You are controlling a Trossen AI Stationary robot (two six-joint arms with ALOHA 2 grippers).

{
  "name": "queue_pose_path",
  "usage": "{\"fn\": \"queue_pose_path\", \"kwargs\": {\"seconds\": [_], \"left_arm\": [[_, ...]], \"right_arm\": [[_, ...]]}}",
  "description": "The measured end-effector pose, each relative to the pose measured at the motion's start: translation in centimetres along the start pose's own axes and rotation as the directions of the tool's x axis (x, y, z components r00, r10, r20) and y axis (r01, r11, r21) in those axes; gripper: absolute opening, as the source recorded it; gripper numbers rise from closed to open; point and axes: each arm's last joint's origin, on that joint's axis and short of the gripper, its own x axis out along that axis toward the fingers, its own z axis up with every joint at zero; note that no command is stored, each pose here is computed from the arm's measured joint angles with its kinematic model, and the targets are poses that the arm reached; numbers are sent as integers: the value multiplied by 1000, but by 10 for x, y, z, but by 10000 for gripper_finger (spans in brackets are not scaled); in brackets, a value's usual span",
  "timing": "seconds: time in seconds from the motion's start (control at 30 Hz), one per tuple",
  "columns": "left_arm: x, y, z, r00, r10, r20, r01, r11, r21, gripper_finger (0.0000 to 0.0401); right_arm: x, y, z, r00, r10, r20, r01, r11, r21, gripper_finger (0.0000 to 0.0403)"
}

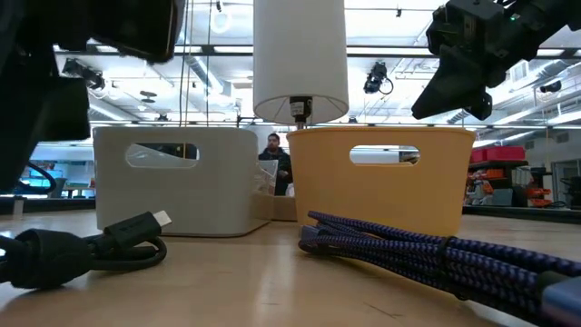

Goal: Pick & Place USB Port
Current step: Put the black charger cable into the yellow bin

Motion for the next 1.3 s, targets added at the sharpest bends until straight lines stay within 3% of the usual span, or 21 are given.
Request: {"fn": "queue_pose_path", "kwargs": {"seconds": [0.1, 0.43, 0.67, 1.07, 1.17, 1.3], "left_arm": [[5, -2, 3, 999, -39, -4, 39, 999, -2, 165], [16, 5, 2, 1000, 2, -22, -2, 1000, -25, 165], [31, 7, 1, 997, -27, -67, 25, 999, -36, 165], [32, 5, 1, 997, -51, -63, 49, 999, -23, 163], [32, 5, 1, 997, -50, -62, 50, 999, -5, 141], [32, 6, 1, 998, -39, -56, 40, 999, 1, 66]], "right_arm": [[0, 0, 0, 1000, 0, 0, 0, 1000, 0, 48], [0, 0, 0, 1000, 0, -1, 0, 1000, -4, 48], [0, 0, 0, 1000, 0, -2, 0, 1000, -5, 48], [0, 0, 0, 1000, 0, -2, 0, 1000, -7, 48], [0, 0, 0, 1000, 0, -1, 0, 1000, -8, 48], [0, 0, 0, 1000, 0, -1, 0, 1000, -11, 48]]}}
